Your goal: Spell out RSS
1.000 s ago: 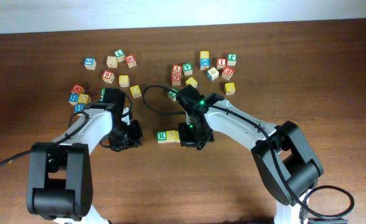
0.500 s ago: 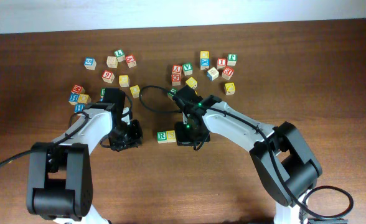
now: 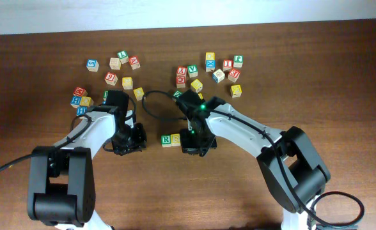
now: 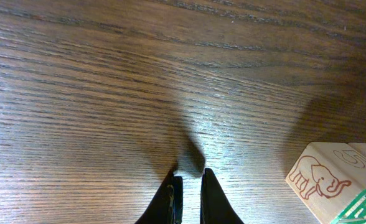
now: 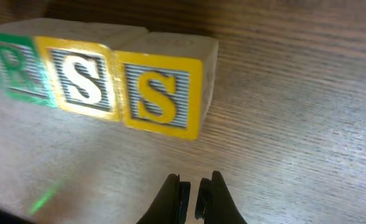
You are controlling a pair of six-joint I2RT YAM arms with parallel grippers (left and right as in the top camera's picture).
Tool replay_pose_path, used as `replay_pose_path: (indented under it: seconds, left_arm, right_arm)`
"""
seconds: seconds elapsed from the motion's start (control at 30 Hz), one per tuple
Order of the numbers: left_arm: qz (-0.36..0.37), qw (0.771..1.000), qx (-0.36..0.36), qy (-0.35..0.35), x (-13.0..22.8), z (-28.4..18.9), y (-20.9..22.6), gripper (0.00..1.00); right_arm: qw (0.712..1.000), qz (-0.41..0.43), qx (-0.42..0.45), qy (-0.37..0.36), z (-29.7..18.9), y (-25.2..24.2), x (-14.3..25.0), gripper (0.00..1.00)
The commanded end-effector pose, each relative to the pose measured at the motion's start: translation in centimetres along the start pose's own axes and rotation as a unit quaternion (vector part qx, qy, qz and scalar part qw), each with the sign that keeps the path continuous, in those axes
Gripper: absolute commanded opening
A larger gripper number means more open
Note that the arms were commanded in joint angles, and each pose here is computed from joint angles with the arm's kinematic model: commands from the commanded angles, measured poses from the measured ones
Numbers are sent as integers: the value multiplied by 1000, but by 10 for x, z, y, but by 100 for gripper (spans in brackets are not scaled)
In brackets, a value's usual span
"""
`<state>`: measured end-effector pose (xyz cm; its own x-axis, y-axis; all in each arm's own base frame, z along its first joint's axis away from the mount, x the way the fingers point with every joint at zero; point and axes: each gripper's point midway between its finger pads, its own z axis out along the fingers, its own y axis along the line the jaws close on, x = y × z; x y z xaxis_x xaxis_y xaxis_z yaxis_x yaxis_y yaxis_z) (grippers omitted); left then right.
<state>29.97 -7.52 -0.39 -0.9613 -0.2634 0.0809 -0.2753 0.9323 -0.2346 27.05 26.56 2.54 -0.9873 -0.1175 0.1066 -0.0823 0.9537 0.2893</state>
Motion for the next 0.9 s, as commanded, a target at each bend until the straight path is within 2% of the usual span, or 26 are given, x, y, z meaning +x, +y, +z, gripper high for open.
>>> replay_pose_path:
  seconds: [0.0, 0.13, 0.2, 0.63, 0.87]
  left_arm:
    - [-9, 999, -33, 0, 0, 7, 14, 6]
    - [-10, 999, -33, 0, 0, 7, 14, 3]
    - [-9, 1000, -29, 2, 1, 8, 12, 0]
    - [27, 999, -22, -4, 5, 13, -9, 0]
    - [33, 999, -15, -15, 0, 13, -15, 0]
  right_arm:
    - [999, 4, 1, -32, -28, -6, -12, 4]
    - [998, 36, 15, -47, -36, -32, -28, 4]
    - [998, 10, 19, -60, -38, -39, -37, 4]
    - [999, 2, 22, -48, -14, -40, -40, 4]
    - [999, -5, -6, -46, -8, -28, -42, 4]
